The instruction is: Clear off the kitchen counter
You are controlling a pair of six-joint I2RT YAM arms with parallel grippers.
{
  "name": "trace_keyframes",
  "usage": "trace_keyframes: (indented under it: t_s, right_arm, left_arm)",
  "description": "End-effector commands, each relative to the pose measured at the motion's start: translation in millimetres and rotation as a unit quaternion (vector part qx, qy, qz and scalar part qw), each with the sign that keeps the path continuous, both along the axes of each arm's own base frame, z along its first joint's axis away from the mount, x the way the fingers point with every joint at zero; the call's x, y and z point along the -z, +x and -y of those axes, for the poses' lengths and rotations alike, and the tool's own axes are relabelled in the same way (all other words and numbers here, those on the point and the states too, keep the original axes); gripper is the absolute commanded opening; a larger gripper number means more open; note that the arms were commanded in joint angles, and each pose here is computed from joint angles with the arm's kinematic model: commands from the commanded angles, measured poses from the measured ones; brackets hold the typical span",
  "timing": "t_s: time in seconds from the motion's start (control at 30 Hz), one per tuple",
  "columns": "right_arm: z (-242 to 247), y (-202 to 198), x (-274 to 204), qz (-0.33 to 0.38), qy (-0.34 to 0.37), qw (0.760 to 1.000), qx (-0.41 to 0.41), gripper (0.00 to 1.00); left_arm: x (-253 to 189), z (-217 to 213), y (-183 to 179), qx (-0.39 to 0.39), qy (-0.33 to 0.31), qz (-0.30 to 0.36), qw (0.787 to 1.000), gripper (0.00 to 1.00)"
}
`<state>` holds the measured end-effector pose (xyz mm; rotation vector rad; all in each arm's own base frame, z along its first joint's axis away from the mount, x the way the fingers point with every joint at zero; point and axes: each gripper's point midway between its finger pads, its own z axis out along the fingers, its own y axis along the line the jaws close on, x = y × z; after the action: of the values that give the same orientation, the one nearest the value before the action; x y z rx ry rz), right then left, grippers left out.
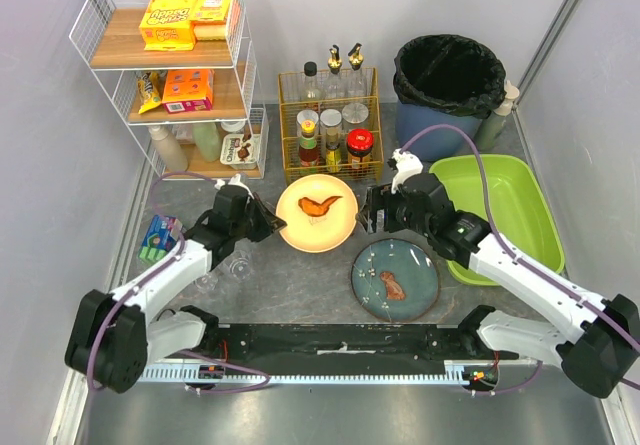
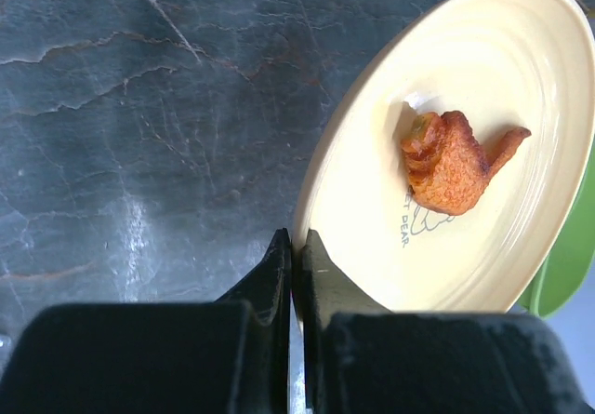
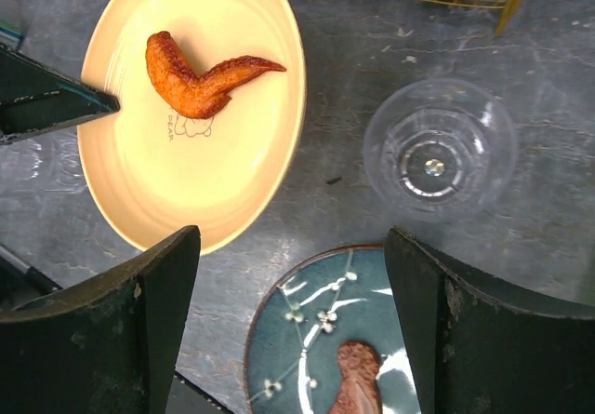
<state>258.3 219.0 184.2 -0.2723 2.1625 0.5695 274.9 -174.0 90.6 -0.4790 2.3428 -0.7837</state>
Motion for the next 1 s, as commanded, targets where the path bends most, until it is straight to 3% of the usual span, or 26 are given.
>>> trace_keyframes:
  t_s: [0.0, 0.27, 0.43, 0.63, 0.87, 0.93, 0.97]
  right_arm:
    - [-25, -2, -6, -0.013, 0.073, 0.997, -0.022, 0.87]
    - [-56, -2, 1, -0.06, 0.154, 0.986, -0.032, 0.87]
    - [-80, -2, -4, -0.084, 0.221, 0.97, -0.049, 0.79]
    - [-91, -2, -10, -0.1, 0.257, 0.96, -0.049, 0.55]
    - [-93, -5, -18, -0.11, 0.288, 0.95, -0.044, 0.1]
    - [-94, -5, -25, -0.111, 0.297, 0.947, -0.042, 0.0]
    - [-93, -5, -28, -0.112, 0.301, 0.946, -0.039, 0.0]
  left_arm:
    - [-46, 5, -4, 0.024, -0.025, 0.045, 0.998, 0.02]
    - [-84, 1, -18, 0.027, -0.038, 0.061, 0.997, 0.02]
    - [-102, 6, -22, 0.037, -0.056, 0.066, 0.996, 0.02]
    - [-115, 4, -20, 0.033, -0.051, 0.081, 0.995, 0.01]
    - [-121, 4, -20, 0.042, -0.048, 0.093, 0.994, 0.02]
    - [-124, 4, -20, 0.049, -0.039, 0.097, 0.993, 0.1]
    - [-127, 3, -20, 0.051, -0.036, 0.102, 0.993, 0.15]
